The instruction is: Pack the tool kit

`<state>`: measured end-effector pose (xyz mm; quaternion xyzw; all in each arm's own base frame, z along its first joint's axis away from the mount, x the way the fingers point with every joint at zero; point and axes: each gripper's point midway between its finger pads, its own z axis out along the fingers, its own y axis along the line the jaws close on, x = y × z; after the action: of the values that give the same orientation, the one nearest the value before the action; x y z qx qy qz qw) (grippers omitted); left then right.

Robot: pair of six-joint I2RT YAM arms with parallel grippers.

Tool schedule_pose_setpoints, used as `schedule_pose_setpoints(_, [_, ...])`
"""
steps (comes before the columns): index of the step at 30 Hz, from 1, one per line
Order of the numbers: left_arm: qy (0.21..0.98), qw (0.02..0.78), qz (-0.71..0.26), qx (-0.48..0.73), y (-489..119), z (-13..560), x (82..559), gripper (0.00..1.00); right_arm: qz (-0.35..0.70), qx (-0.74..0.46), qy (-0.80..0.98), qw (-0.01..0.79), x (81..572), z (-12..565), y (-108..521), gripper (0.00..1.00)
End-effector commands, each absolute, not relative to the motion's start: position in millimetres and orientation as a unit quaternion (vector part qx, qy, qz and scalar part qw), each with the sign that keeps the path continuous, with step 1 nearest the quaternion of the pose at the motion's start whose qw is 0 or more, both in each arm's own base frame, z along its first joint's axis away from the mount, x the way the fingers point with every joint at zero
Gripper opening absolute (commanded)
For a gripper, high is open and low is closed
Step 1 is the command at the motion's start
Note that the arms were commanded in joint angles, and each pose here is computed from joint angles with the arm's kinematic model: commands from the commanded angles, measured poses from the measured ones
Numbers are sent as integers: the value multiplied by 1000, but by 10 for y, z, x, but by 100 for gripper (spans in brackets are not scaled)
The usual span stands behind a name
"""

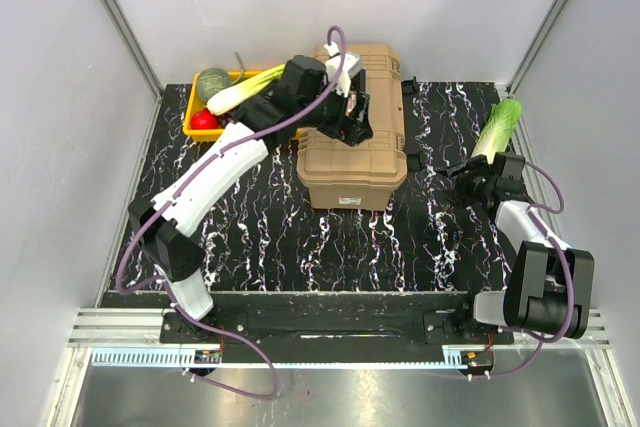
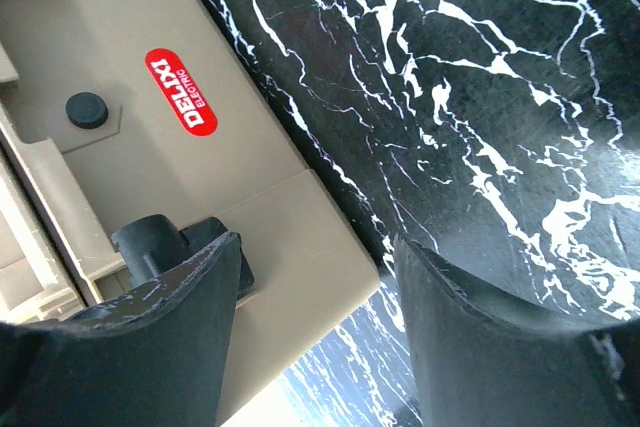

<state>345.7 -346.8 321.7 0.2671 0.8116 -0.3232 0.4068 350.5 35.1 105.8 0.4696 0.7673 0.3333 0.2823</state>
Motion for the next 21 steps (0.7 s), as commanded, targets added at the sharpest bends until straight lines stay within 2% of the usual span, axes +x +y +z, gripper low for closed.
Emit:
schedule_pose_setpoints(1, [809,456,-249,276,-3491,3200,3600,86,387,453,746,298,3625,1177,429,68])
schedule_pose_setpoints(7, [818,465,-184,285,-3645,2964,3638,82,432,434,733,296,3592,1113,541,71])
schedule_pose_setpoints(11, [832,458,-138,280,-3637,2716,3637,87,471,434,707,301,3547,1106,612,75])
schedule_pose_setpoints(21, [878,357,17,319,-3399,1428,3373,86,548,407,670,291,3734,976,727,75])
